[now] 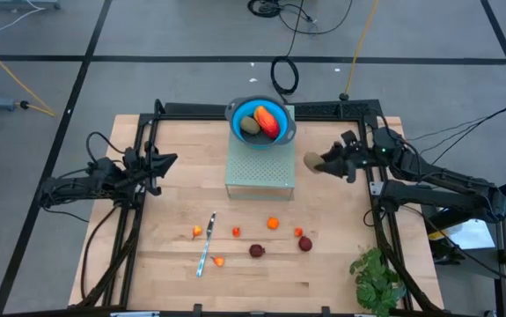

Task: Pick & Place Fruit
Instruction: Put the kiwi into the blue strainer bowl on the shelf

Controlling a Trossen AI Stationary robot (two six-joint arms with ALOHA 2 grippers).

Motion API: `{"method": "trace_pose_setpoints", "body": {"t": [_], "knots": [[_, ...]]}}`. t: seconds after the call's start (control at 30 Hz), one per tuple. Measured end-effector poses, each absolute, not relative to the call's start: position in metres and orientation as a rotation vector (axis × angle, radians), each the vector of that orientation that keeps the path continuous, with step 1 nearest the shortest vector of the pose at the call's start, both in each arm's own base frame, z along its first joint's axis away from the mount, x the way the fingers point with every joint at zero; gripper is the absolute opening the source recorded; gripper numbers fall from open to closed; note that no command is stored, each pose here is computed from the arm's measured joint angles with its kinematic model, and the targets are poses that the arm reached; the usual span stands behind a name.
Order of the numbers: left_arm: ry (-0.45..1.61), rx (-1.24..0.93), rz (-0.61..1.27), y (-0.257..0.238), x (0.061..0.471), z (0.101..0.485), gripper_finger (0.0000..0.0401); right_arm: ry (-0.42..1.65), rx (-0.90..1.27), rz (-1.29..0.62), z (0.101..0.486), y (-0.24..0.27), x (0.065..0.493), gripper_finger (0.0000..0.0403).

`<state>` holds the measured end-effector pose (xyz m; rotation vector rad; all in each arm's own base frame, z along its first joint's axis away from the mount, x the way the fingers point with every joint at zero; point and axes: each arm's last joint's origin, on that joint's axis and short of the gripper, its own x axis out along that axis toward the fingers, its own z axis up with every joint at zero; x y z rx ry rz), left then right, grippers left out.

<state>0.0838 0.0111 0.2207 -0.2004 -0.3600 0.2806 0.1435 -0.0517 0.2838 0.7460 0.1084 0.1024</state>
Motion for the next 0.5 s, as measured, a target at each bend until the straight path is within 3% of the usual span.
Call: {"method": "trace_pose_setpoints", "body": {"t": [0.27,0.5], "knots": [[-0.360,-0.202,0.280,0.011,0.084,0.221,0.0010,0.100,0.898,0.361,0.299,-0.045,0.142,0.0215],[-0.360,-0.201,0.280,0.011,0.084,0.221,0.0010,0.011,0.885,0.496,0.316,-0.042,0.138,0.0215]]}}
